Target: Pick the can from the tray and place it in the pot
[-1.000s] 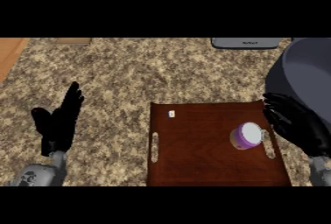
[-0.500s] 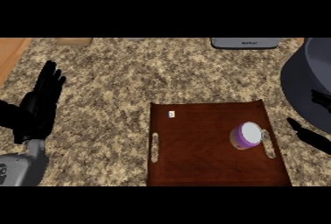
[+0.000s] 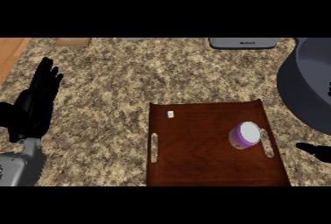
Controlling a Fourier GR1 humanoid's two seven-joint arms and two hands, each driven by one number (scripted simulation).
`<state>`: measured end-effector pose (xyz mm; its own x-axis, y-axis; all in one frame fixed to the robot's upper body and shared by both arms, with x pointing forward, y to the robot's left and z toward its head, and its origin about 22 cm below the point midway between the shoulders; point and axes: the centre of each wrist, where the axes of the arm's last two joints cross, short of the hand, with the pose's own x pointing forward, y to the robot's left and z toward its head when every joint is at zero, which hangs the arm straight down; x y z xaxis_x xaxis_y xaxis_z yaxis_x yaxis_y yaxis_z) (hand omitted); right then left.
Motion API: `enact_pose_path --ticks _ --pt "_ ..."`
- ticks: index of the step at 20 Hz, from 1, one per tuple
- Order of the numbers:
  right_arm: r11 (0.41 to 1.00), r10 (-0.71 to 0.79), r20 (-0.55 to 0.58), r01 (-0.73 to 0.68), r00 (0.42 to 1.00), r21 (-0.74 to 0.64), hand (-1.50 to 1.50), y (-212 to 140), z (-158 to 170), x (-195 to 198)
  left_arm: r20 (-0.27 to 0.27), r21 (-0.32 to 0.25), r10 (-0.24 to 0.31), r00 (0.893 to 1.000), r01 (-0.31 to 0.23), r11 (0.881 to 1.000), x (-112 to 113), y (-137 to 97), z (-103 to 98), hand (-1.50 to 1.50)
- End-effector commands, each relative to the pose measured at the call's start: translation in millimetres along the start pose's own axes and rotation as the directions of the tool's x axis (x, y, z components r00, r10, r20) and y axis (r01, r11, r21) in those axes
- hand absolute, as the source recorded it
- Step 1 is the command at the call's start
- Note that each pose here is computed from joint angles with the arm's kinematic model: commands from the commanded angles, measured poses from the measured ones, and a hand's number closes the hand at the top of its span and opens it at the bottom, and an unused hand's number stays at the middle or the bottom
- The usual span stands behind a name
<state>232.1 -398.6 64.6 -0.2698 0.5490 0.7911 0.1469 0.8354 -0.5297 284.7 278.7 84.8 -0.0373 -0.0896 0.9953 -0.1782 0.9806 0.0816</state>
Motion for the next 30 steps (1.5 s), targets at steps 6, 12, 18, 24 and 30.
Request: enact_pose_path --ticks 6,12,18,24,30 --pt "0.871 0.3 -0.138 -0.212 0.944 0.444 -1.5 13.0 -8.9 56.1 0.003 -0.007 -0.004 1.0 0.004 1.0 0.9 1.0 6.1 0.0" --pt "0.773 0.416 -0.185 -0.239 0.89 0.587 -1.5 49.1 -29.8 89.6 0.011 -0.02 0.009 1.0 -0.009 1.0 -8.7 -5.4 4.4 0.0" --pt "0.779 0.387 -0.215 -0.193 0.897 0.596 -1.5 94.4 -31.6 111.0 0.004 -0.01 0.004 1.0 -0.004 1.0 3.3 -4.9 0.2 0.0" --pt "0.77 0.409 -0.234 -0.195 0.882 0.607 -1.5 86.0 -12.3 101.7 0.007 -0.01 0.005 1.0 -0.005 1.0 -21.0 10.5 5.6 0.0" --pt "0.733 0.527 -0.274 -0.267 0.805 0.625 -1.5 102.7 -27.4 73.9 -0.001 -0.012 0.003 1.0 -0.003 1.0 -3.6 6.6 1.3 0.0"
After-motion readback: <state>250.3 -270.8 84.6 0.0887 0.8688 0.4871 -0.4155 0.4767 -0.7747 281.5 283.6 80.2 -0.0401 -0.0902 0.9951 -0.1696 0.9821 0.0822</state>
